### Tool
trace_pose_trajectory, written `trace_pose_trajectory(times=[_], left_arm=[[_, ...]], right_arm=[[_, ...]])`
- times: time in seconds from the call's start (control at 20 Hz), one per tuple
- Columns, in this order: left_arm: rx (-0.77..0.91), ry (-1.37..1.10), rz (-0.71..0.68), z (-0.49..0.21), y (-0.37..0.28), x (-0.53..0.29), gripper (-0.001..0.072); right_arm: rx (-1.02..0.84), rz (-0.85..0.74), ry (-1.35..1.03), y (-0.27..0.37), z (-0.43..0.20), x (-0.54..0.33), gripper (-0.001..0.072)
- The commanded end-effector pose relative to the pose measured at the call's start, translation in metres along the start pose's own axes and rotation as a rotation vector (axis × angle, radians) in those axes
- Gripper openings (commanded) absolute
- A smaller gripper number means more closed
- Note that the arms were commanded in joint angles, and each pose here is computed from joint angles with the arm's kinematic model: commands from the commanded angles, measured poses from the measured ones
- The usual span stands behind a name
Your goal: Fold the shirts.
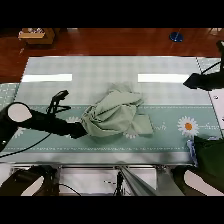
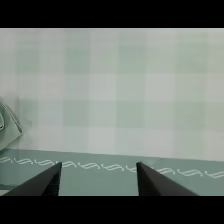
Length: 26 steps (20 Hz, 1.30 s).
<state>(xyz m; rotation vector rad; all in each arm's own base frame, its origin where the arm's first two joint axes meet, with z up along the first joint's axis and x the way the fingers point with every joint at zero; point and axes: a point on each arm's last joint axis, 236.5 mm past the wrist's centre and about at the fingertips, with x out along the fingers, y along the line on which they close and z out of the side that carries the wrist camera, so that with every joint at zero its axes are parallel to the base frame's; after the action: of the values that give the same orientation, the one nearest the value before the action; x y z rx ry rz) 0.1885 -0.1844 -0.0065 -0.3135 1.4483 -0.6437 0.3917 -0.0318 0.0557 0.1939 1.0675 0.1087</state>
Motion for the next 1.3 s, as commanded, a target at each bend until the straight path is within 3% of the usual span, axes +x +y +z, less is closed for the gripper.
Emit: trace_pose_trajectory(times=[0.0,0.5,0.8,0.85,0.9,0.95,1.25], left_arm=[[-0.073,-0.069,-0.071,0.002,0.001,0.022,0.0646],[-0.189,-0.258,0.008,0.037,0.041,0.038,0.0645],[-0.318,-0.161,0.011,0.029,0.061,0.072,0.0645],[-0.351,-0.153,0.005,0.029,0.063,0.078,0.0582],[-0.379,-0.146,0.002,0.029,0.066,0.083,0.0372],[-0.404,-0.138,-0.003,0.029,0.068,0.087,0.0049],[-0.373,-0.12,-0.018,0.025,0.062,0.086,0.0027]], right_arm=[[0.031,0.021,0.052,-0.001,-0.024,0.017,0.0547],[0.069,0.134,0.022,0.025,-0.019,0.019,0.0547],[0.069,0.136,0.027,0.025,-0.02,0.019,0.0547],[0.07,0.137,0.027,0.025,-0.02,0.019,0.0547],[0.07,0.138,0.027,0.026,-0.02,0.019,0.0547],[0.073,0.142,0.026,0.027,-0.02,0.019,0.0547],[0.111,0.191,0.061,0.034,-0.024,0.03,0.0568]])
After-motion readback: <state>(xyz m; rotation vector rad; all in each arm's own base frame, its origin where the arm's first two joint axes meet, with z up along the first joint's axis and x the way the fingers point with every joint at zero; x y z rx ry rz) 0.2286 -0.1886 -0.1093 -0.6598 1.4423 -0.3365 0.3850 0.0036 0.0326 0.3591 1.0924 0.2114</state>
